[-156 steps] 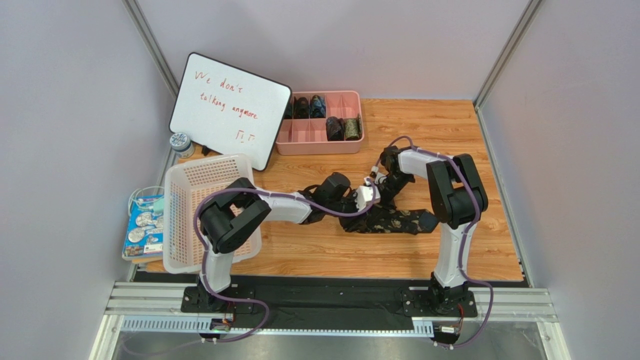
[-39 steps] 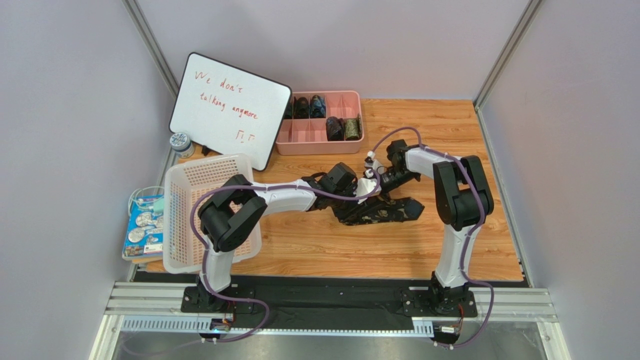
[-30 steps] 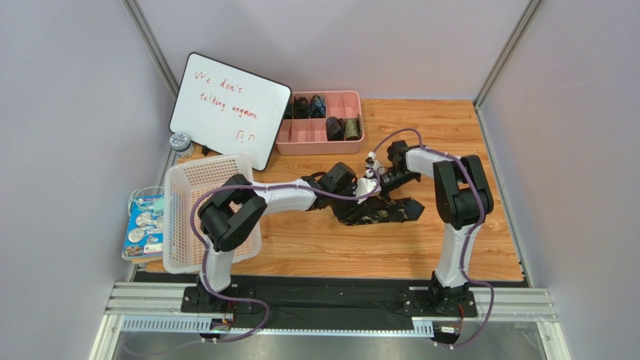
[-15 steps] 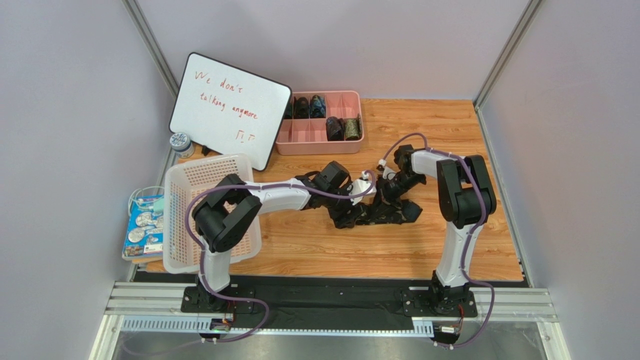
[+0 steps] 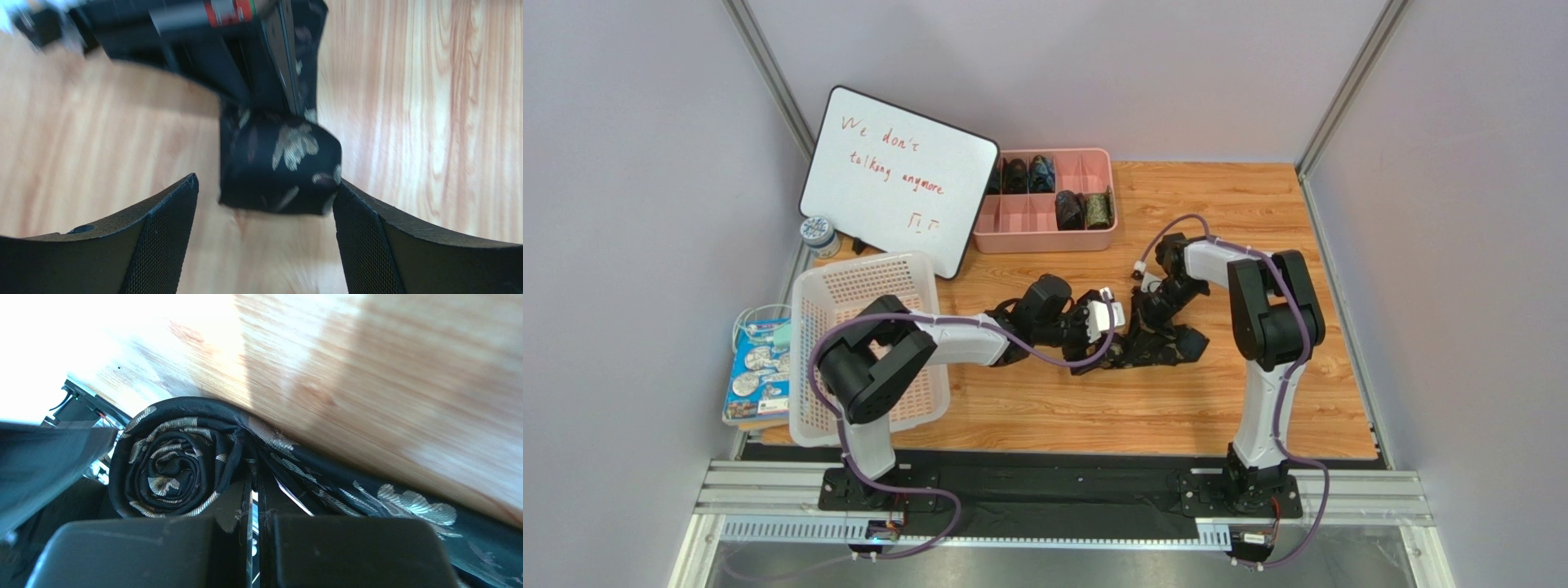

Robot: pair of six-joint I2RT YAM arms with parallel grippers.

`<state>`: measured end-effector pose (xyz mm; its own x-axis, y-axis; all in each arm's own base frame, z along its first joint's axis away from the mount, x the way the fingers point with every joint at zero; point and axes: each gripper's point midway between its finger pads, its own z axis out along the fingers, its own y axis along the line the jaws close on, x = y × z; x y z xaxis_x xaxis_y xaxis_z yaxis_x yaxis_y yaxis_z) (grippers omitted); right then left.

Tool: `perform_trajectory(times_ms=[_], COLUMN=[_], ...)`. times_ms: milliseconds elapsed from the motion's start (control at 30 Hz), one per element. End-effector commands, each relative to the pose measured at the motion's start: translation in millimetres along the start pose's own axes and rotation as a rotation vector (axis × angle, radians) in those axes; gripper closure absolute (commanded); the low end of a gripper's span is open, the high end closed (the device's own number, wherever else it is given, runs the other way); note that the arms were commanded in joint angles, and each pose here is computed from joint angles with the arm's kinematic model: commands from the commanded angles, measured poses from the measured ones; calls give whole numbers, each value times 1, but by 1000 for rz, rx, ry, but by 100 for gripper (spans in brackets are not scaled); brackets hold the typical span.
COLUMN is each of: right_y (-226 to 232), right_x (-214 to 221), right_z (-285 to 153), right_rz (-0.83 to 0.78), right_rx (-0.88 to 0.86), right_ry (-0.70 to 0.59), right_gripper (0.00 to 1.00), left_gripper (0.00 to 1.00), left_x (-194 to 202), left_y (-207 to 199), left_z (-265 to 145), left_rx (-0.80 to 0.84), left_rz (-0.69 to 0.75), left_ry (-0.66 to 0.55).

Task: Roll the ties
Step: Roll the tie at the center of the board.

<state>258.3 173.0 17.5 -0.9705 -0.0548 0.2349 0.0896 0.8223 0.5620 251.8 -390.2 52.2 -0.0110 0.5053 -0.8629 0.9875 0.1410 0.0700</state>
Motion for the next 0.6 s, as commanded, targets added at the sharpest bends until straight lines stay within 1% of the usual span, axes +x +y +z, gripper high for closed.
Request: perform_trajectory(times_ms=[0, 33, 133, 200, 233, 300, 333, 400, 433, 500, 533, 567], right_y=[-48, -47, -45, -42, -42, -36, -34, -24, -19, -9, -5, 0], right_x=[-17, -17, -16, -13, -12, -7, -6, 3, 1, 10, 9, 8], right_z=[23, 23, 25, 29, 30, 34, 34, 39, 38, 41, 39, 35], right_rz=[-44, -43, -44, -45, -43, -47, -53, -51, -65, -67, -76, -90], right_rx=[222, 221, 207, 190, 187, 154, 145, 102, 86, 39, 28, 11], right_ry=[-28, -26, -18, -2, -1, 15, 10, 27, 4, 14, -1, -12], right_gripper=[100, 100, 100, 100, 100, 100, 100, 100, 100, 100, 100, 100], left_gripper=[16, 15, 15, 17, 22, 28, 35, 42, 50, 58, 65, 67], left_x=[-44, -39, -43, -40, -31, -29, -22, -17, -12, -8, 3, 8], left_y=[16, 15, 6, -1, -7, -6, -9, -9, -12, -15, -19, -18], left_z=[17, 22, 28, 30, 32, 33, 33, 32, 31, 30, 28, 28], left_rx=[1, 12, 52, 91, 115, 125, 134, 127, 135, 144, 159, 146], left_rz=[170, 167, 191, 211, 192, 151, 123, 93, 76, 52, 32, 28], left_ry=[-156, -146, -154, -133, -92, -62, -30, -10, 8, 35, 80, 104])
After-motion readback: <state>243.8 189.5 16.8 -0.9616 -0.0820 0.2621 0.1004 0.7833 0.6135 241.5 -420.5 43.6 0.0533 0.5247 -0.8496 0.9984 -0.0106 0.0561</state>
